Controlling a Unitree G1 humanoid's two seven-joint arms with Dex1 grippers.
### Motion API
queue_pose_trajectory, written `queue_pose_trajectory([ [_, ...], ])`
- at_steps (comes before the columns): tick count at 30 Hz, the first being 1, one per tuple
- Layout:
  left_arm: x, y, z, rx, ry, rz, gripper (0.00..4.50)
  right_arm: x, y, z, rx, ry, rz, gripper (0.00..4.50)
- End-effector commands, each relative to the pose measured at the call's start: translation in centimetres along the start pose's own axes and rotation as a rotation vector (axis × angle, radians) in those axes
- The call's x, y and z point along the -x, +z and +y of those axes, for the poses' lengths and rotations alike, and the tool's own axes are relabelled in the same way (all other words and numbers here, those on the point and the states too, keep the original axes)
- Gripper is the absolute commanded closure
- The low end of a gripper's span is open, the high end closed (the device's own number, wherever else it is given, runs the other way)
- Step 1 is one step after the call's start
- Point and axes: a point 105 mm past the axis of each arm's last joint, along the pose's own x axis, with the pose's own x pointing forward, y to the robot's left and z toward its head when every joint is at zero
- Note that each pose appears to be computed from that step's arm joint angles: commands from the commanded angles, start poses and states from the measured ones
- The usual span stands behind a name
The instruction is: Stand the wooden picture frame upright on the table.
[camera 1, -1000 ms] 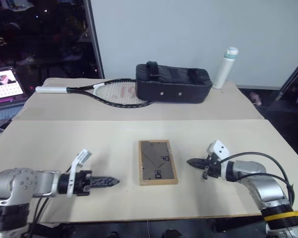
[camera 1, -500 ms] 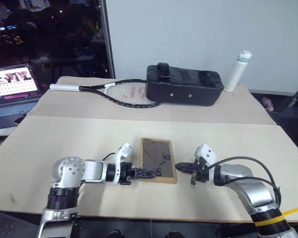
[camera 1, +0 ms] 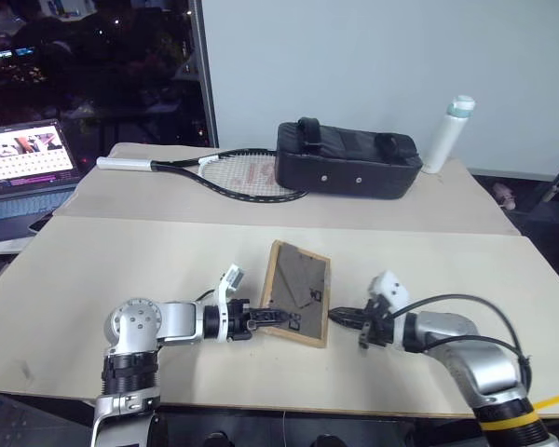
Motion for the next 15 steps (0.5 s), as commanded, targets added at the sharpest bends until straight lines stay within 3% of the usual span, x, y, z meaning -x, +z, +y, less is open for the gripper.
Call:
queue_pose_trajectory([
  [1, 3.0, 3.9, -2.3, -0.122, -0.07, -0.109, 3.33, 4.0, 4.2, -1.7, -0.026, -0.023, -0.11, 4.5],
  [4, 3.8, 4.7, -2.3, -0.23, -0.01, -0.079, 3.33, 4.3, 9.1, -2.9, -0.081, -0.023, -0.245, 4.5],
  [6, 3.7, 4.8, -2.3, -0.258, -0.008, -0.059, 3.33, 3.1, 10.8, -2.4, -0.098, 0.023, -0.293, 4.5],
  [11, 2.8, 5.3, -2.5, -0.333, -0.005, -0.039, 3.33, -0.8, 12.2, 0.4, -0.073, 0.165, -0.275, 3.11],
  [15, 2.3, 5.5, -3.3, -0.362, -0.033, -0.027, 3.33, -3.1, 12.6, 1.1, -0.066, 0.211, -0.247, 1.71],
])
